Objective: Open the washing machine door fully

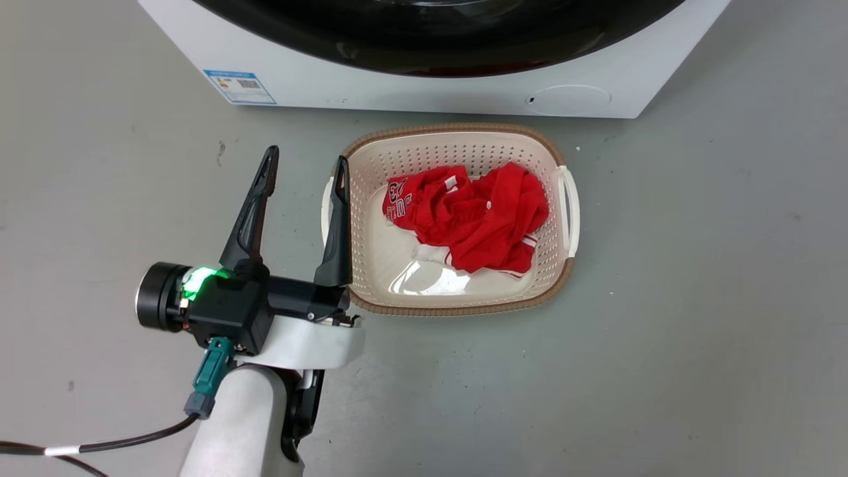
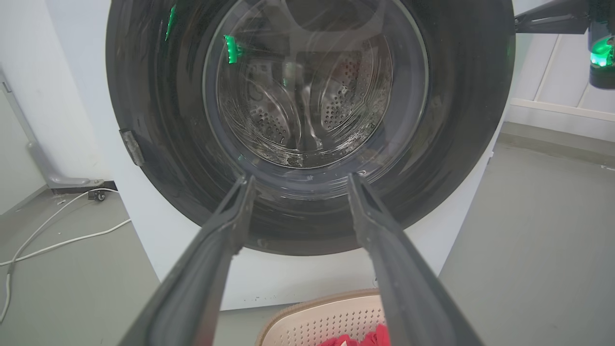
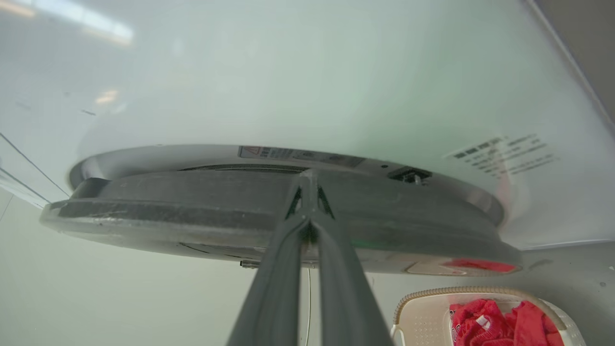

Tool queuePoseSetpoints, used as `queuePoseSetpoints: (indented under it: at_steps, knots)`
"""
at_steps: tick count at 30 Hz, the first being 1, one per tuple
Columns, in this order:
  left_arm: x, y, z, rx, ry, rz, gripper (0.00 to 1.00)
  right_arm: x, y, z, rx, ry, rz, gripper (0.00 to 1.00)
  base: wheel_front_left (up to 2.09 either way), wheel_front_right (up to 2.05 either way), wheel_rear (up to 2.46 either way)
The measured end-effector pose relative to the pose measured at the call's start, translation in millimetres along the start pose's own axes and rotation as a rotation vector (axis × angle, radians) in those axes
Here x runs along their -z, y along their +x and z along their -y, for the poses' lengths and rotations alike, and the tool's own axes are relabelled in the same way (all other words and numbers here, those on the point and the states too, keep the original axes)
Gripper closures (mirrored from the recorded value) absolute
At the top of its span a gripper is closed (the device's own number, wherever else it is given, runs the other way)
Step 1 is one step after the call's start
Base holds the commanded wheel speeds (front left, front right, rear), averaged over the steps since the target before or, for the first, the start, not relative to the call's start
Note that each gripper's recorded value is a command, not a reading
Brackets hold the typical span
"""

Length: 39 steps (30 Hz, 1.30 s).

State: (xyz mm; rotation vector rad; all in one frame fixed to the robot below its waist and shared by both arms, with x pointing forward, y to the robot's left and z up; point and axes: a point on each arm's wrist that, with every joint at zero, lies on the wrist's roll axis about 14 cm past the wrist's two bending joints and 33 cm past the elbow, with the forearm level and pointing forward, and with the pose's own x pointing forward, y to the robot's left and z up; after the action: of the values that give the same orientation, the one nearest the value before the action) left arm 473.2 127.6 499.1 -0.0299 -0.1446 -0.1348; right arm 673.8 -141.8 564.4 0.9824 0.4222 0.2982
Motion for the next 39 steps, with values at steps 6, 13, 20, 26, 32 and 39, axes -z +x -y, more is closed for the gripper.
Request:
queuePoseSetpoints:
  at_steps: [6,13,20,26,32,39]
  knots:
    - [3.2,0.9,-3.7,-0.01,0.004,-0.007,0.0,5.2,9.9,2.9,0.006,-0.003,-0.021,1.0,0.0,0.0,0.0]
    - [6.4,0.4,-4.6,-0.017,0.004,-0.015,0.0,9.8,10.9,2.7,0.005,0.0,-0.082,1.0,0.0,0.0,0.0]
    - [3.7,0.7,-1.3,-0.012,-0.003,-0.01,0.0,13.8,6.7,-4.0,-0.003,-0.007,-0.113,1.0,0.0,0.0,0.0]
    - [-2.0,0.5,0.8,-0.008,-0.005,0.001,0.0,23.5,4.4,-13.2,-0.023,0.01,-0.141,1.0,0.0,0.0,0.0]
    - [-10.0,-2.8,1.0,-0.009,-0.006,0.014,0.0,39.9,-6.8,-21.5,-0.045,0.014,-0.235,1.0,0.0,0.0,0.0]
    - [-25.1,-17.0,-1.7,-0.024,0.0,0.029,0.0,77.3,-40.0,-39.2,-0.104,0.005,-0.42,1.0,0.0,0.0,0.0]
